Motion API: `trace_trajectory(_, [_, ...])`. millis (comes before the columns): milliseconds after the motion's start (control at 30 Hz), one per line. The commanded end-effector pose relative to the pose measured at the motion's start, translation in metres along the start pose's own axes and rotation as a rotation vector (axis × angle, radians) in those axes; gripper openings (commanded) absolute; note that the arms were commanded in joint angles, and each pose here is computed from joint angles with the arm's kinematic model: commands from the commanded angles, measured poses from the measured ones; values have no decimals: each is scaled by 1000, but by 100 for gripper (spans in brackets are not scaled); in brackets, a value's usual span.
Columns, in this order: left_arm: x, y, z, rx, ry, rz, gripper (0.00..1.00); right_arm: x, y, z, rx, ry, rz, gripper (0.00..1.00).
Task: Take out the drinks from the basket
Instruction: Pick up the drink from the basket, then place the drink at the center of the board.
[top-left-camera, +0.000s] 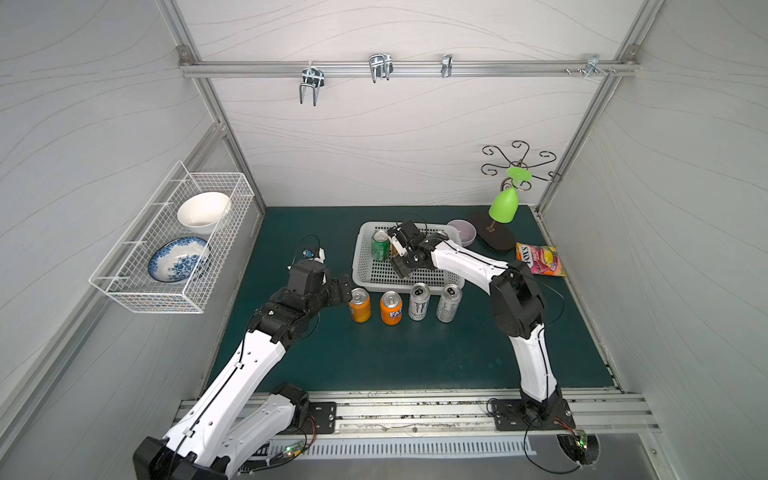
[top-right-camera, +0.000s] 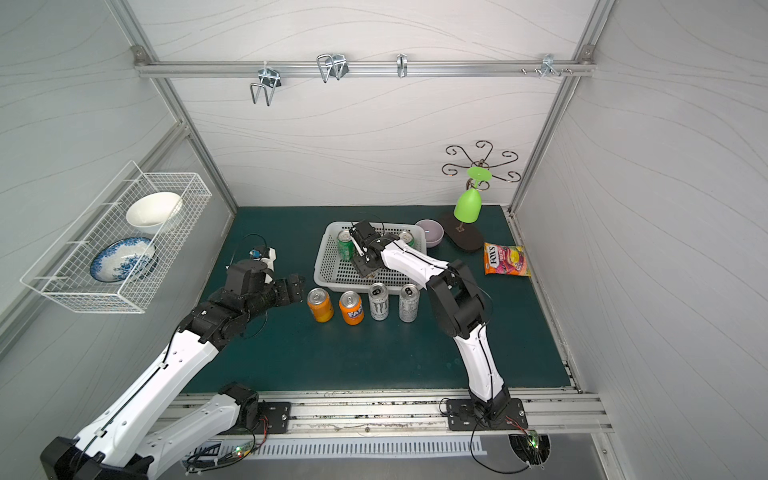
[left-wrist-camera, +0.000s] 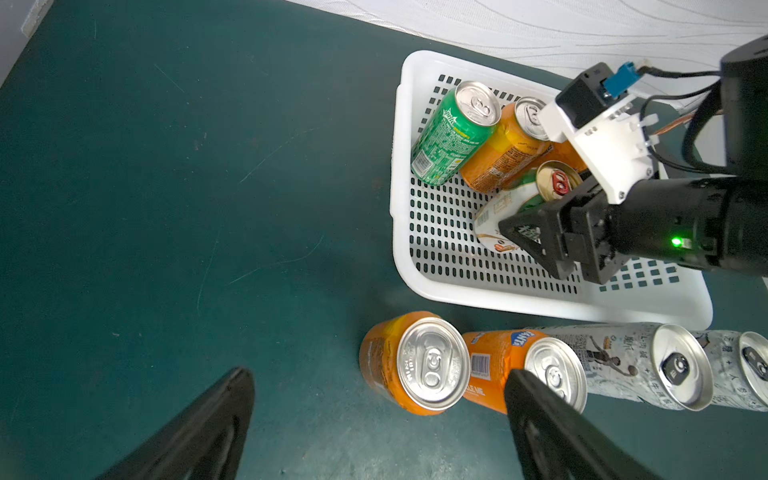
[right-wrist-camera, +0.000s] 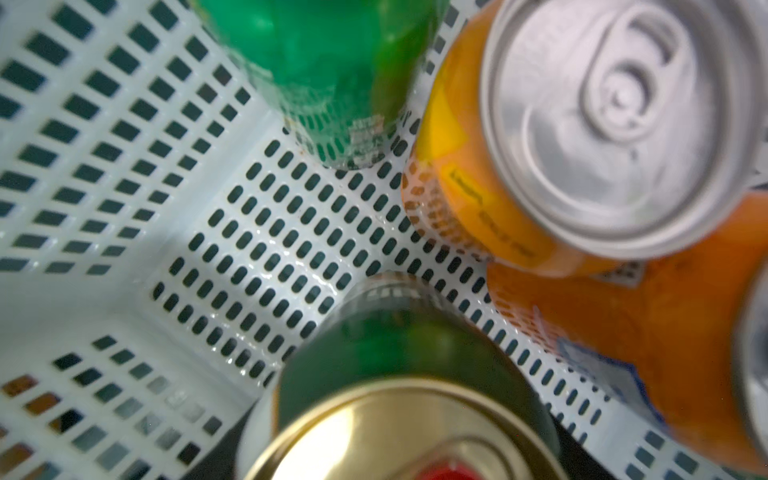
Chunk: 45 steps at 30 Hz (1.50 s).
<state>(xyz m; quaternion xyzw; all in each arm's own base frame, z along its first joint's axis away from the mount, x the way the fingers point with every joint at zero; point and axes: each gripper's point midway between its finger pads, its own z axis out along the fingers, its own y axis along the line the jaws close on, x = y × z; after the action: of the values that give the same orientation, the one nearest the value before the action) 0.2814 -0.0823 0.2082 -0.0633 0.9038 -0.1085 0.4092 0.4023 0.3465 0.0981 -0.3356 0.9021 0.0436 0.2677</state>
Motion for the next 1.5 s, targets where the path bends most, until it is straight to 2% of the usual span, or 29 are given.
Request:
trace_trajectory(0, [-13,-7,0,30,-41,-7,98,-37,-5,-63,3,-154,-8,62])
trace_trajectory(267, [-11,-9,4,36,-26,-4,98,-46,-2,-138,-18,-241,-40,62])
trace_trajectory(500, [-12,-11,6,40,-24,-2,98,-31,3,-213,-35,-304,-66,59])
trace_trajectory(667, [-13,-12,6,43,-23,0,99,-5,6,-255,-55,-318,-75,59])
trace_trajectory(833, [-13,-11,5,37,-27,-1,98,32,8,-281,-56,-310,-63,59])
trace_trajectory(1000, [-15,-9,4,32,-33,-2,98,70,20,-294,-72,-294,-47,59])
trace_trajectory(1200, [-14,-9,6,29,-28,0,98,107,37,-288,-79,-284,-50,59])
trace_trajectory(1467, [-15,-6,3,18,-41,-3,98,144,49,-245,-112,-267,-50,59])
